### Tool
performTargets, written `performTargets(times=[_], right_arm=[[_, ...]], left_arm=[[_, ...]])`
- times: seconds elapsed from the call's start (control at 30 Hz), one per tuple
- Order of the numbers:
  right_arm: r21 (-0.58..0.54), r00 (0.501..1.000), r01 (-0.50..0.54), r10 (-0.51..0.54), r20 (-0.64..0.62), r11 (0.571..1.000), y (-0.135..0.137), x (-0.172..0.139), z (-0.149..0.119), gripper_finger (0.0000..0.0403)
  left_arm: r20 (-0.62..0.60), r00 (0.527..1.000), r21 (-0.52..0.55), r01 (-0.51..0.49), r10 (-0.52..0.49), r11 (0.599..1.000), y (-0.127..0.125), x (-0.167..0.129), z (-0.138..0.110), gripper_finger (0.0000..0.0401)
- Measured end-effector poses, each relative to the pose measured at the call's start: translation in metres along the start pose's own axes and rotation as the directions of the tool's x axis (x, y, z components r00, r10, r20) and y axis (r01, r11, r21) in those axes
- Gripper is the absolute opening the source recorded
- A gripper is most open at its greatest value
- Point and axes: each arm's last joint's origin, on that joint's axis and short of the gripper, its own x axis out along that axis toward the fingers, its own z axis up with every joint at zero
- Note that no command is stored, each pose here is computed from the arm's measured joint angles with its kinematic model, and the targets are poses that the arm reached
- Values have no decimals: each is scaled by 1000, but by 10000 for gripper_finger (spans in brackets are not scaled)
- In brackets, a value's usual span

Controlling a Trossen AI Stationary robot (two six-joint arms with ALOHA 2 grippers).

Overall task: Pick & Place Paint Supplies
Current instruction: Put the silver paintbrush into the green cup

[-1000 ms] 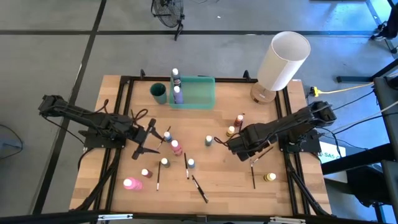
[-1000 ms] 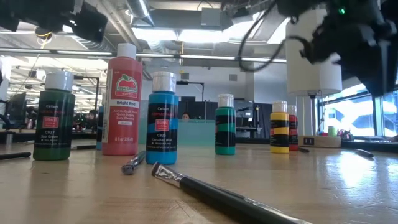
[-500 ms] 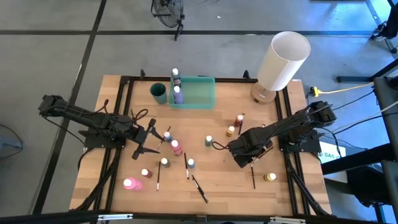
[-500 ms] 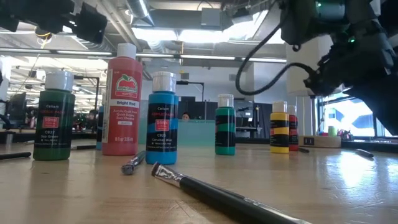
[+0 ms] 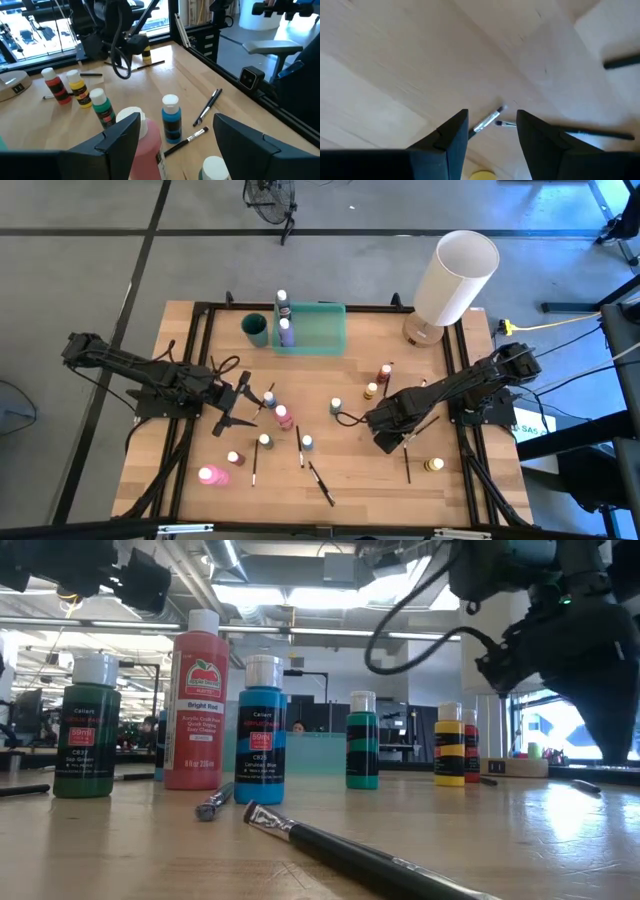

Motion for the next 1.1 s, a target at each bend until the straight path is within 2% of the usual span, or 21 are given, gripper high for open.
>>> performTargets(times=[0.2, 0.4, 0.6, 1.1], right_arm=[[44, 996, 20, -16, -86, 999, -11, 17, -5, 169], [54, 992, -101, 104, -70, 993, -7, 27, -1, 169], [148, 991, -42, 61, -121, 988, -23, 42, -7, 169], [158, 992, -47, 65, -111, 986, -23, 41, -5, 169]], left_arm=[[-12, 1000, -2, 3, -3, 1000, 0, 0, -3, 246], [-20, 1000, 0, -16, 16, 1000, 0, 2, -11, 248], [-15, 999, 1, -41, 41, 999, 0, 2, -10, 247], [-15, 999, 1, -42, 42, 999, 1, 2, -10, 248]])
